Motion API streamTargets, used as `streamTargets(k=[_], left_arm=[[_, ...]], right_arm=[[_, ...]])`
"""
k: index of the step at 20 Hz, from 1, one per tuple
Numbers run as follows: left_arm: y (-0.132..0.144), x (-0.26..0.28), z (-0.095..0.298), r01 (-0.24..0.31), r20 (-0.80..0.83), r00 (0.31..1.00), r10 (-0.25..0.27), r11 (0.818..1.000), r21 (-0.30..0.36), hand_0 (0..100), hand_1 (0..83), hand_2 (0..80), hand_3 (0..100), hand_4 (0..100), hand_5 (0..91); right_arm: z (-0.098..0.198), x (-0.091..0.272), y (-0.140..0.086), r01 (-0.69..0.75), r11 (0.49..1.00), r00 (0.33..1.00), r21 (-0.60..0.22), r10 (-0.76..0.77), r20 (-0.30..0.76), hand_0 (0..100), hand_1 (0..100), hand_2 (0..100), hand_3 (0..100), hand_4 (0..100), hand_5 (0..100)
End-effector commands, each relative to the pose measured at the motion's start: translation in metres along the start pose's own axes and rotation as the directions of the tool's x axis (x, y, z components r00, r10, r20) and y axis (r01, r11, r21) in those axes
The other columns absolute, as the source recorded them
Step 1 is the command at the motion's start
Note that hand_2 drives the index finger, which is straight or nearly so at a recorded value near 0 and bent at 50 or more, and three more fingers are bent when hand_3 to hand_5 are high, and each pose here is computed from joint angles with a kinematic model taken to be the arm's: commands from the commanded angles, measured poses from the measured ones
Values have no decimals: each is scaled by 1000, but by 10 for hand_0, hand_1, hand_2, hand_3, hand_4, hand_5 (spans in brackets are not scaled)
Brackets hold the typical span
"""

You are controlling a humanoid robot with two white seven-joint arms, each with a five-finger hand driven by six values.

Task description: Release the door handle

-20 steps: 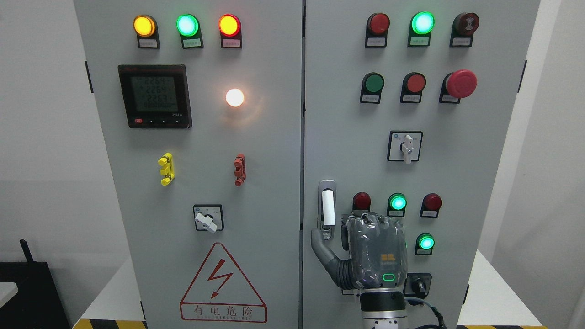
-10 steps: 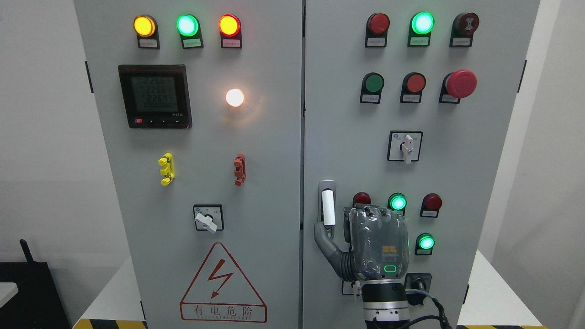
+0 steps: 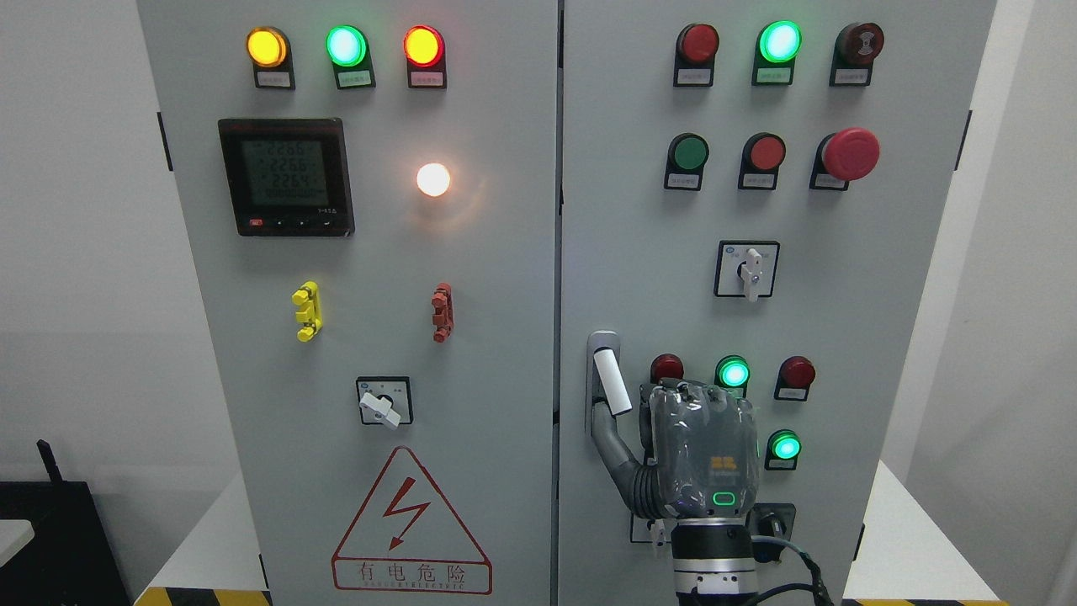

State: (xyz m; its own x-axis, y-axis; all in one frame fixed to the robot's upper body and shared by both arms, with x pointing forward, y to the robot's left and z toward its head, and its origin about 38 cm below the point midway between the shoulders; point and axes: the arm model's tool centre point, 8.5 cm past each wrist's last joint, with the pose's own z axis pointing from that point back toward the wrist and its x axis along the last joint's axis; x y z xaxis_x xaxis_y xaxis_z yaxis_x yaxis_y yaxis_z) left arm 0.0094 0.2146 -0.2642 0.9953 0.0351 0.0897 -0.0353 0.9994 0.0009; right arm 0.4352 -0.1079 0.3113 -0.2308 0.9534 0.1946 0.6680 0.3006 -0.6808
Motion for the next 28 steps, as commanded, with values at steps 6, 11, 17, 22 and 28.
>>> streamTargets(k=[6, 11, 17, 22, 28], left_arm=[[-1, 2, 0, 30, -7, 1000, -30, 1000, -3, 120, 389, 0, 0, 0, 0], [-1, 2, 0, 30, -7, 1000, -30, 1000, -3, 120, 389, 0, 0, 0, 0], [-1, 2, 0, 30, -9, 1000, -30, 1000, -3, 120, 389, 0, 0, 0, 0], [-1, 2, 0, 30, -7, 1000, -30, 1000, -3, 120, 389, 0, 0, 0, 0], [-1, 2, 0, 29, -9, 1000, -29, 1000, -3, 120, 389, 0, 0, 0, 0]], right_arm=[[0, -6, -4, 0, 1000, 1000, -13, 0, -18, 501, 473, 1000, 1000, 1000, 979], [-1, -11, -6, -2, 1000, 1000, -20, 1, -29, 506, 464, 1000, 1000, 1000, 979], [-2, -10, -11, 0, 999, 1000, -33, -1, -28, 511, 460, 1000, 1000, 1000, 979], [-4, -12, -12, -2, 999, 999, -39, 0, -32, 511, 456, 1000, 1000, 1000, 979], [-5, -12, -13, -1, 999, 999, -42, -1, -33, 510, 449, 1000, 1000, 1000, 980]])
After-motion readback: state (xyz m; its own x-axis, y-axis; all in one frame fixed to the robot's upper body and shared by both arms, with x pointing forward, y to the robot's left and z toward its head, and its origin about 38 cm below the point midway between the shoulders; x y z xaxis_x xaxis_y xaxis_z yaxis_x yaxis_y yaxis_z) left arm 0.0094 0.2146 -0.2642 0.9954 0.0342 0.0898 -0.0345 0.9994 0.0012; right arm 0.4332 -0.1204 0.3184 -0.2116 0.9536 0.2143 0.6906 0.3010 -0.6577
